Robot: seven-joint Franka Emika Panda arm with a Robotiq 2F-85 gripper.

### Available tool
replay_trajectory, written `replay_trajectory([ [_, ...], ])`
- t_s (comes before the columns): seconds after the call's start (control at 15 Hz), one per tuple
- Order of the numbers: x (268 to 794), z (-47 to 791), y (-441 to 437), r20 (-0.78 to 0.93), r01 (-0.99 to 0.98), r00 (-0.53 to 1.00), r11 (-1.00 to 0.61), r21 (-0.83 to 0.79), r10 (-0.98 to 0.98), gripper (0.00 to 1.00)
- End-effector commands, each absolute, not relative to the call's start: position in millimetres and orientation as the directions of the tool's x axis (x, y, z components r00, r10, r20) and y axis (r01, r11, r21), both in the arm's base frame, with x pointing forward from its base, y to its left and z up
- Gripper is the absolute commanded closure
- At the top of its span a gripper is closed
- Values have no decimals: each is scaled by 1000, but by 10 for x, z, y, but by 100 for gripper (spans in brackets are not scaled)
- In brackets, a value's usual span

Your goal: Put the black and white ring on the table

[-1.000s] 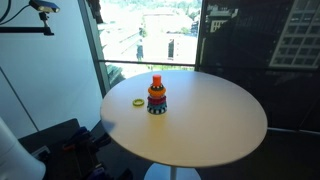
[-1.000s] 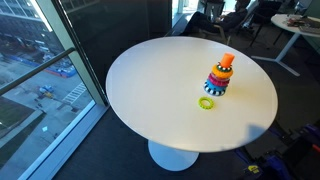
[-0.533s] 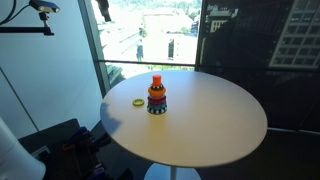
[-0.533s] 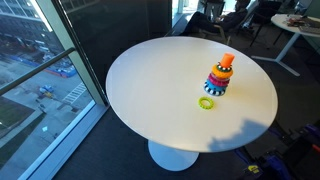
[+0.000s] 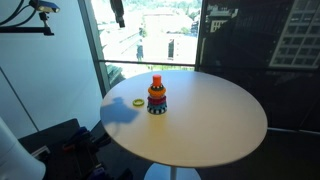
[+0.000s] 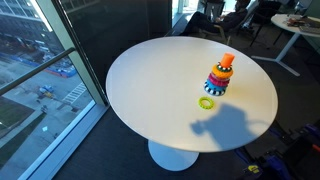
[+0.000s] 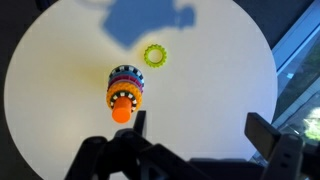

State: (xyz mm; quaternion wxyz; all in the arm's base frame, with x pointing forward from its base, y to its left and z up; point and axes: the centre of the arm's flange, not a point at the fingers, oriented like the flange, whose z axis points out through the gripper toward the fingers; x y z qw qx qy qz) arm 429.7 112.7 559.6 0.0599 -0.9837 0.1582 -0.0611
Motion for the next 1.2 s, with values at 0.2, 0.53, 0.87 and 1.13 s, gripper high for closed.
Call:
replay_trajectory([
  [0.2,4837,5365,1022,2,-319,948,-948,-15,-319,0],
  [0.53,4831,5031,794,-52,-336,940,-941,35,-338,0],
  [0.87,4825,4851,535,-37,-380,924,-924,38,-382,0],
  [1.13,4863,4828,490,-34,-385,922,-923,29,-386,0],
])
